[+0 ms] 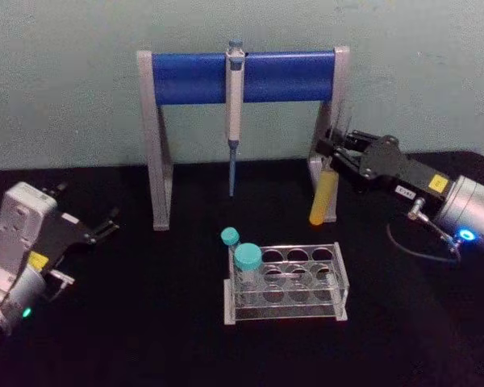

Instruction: Pick up the test tube from the test tube rack, shake it, then place it back into the test tube rack.

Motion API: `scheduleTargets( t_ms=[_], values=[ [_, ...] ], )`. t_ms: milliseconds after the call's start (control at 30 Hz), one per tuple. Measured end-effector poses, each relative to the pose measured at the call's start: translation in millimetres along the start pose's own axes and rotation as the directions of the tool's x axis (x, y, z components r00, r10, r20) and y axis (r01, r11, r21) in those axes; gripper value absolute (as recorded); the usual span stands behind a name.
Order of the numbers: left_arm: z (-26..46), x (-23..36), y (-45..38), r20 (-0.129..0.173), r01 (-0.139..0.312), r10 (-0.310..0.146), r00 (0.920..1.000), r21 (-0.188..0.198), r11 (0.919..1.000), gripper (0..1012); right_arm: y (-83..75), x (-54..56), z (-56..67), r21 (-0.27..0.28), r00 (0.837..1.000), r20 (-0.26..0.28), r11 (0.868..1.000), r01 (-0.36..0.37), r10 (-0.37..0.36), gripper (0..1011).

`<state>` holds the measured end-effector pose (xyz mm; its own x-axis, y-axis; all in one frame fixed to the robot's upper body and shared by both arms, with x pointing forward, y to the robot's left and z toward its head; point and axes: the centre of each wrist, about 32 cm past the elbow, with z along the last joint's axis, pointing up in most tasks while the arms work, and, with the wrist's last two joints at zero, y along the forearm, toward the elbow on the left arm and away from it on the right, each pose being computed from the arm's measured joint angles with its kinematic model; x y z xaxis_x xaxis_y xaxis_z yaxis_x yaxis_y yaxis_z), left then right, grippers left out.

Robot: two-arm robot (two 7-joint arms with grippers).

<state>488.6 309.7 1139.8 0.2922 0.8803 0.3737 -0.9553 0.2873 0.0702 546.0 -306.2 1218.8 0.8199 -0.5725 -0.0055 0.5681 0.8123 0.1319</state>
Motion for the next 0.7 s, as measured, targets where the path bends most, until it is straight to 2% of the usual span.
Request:
scheduleTargets(
  t_ms=[233,400,533,700],
  values=[
    [0.0,0.0,0.0,0.0,0.0,0.0,1.0,0.0,1.0,1001,-1.6,-8.0,1.0,0.018,0.997,-0.026,0.997,-0.071,0.072,232],
    [0.0,0.0,0.0,0.0,0.0,0.0,1.0,0.0,1.0,1001,-9.8,-14.3,2.8,-0.001,0.994,-0.036,0.995,-0.102,0.101,232],
    [0.0,0.0,0.0,0.0,0.0,0.0,1.0,0.0,1.0,1001,-16.5,-18.1,4.3,-0.023,0.996,-0.024,0.996,-0.086,0.086,232],
    [0.0,0.0,0.0,0.0,0.0,0.0,1.0,0.0,1.0,1001,-26.1,-23.1,6.9,-0.057,0.999,0.017,0.997,-0.044,0.045,232]
  ],
)
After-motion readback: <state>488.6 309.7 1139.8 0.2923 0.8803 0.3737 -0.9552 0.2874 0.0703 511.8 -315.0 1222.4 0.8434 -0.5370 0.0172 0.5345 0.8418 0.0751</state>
